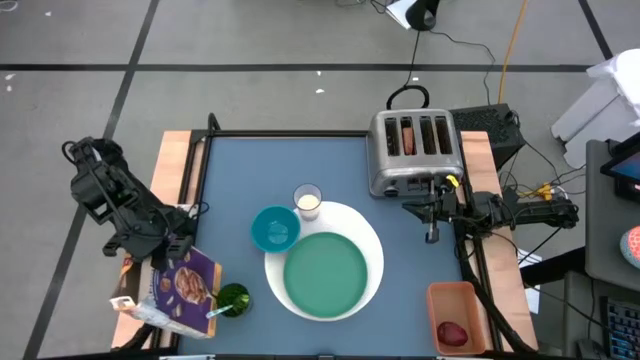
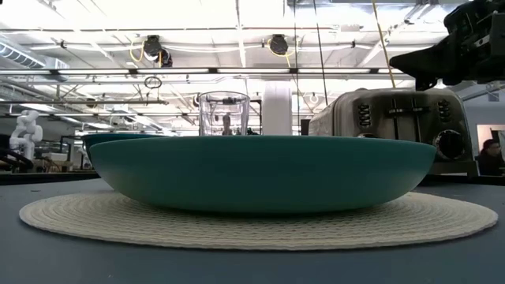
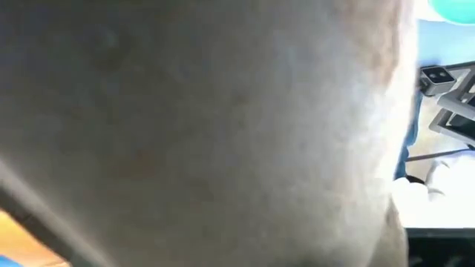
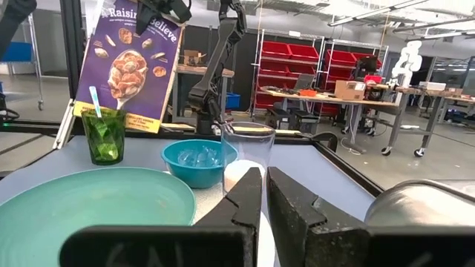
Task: Arrange a breakfast setting
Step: Pour the cereal into the blue bowl
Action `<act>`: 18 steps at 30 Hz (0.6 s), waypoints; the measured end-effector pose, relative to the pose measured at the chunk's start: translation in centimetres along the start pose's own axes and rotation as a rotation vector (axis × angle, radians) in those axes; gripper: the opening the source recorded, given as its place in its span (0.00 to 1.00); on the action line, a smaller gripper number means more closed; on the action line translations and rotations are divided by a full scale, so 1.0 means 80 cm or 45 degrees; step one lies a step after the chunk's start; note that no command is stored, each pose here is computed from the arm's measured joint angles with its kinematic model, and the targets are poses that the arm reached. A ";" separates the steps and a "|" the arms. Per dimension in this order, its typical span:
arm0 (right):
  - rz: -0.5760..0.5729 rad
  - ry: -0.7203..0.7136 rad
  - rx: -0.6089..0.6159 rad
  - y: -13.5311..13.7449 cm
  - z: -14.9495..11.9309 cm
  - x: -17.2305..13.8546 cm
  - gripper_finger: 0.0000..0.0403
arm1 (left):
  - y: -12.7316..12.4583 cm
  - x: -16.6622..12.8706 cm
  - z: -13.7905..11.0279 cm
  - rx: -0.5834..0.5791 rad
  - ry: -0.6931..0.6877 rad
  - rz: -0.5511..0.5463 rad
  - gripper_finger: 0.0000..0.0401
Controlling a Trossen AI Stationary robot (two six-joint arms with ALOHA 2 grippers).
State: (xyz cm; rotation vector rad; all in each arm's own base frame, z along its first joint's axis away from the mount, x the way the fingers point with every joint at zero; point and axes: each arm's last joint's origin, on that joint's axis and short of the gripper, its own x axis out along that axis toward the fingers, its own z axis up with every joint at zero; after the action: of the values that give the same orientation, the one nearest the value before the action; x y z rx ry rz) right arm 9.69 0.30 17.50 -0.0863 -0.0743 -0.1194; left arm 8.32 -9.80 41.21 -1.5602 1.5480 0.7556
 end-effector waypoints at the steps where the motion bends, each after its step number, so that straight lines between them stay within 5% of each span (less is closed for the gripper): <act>1: 0.000 0.000 0.000 0.000 0.000 0.000 0.04 | 0.000 0.000 0.000 0.000 0.000 0.000 0.02; 11: 0.000 0.000 -0.071 0.000 0.000 0.000 0.04 | 0.004 0.038 0.018 -0.049 -0.069 0.156 0.02; 18: 0.000 -0.001 -0.162 0.000 0.000 0.000 0.04 | 0.009 0.040 0.034 -0.010 -0.243 0.001 0.01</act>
State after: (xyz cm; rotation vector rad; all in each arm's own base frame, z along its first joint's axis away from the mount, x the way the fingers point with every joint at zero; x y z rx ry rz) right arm 9.69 0.30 17.51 -0.2134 -0.0672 -0.1239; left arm 8.14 -9.07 36.99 -1.4487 1.4075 0.8853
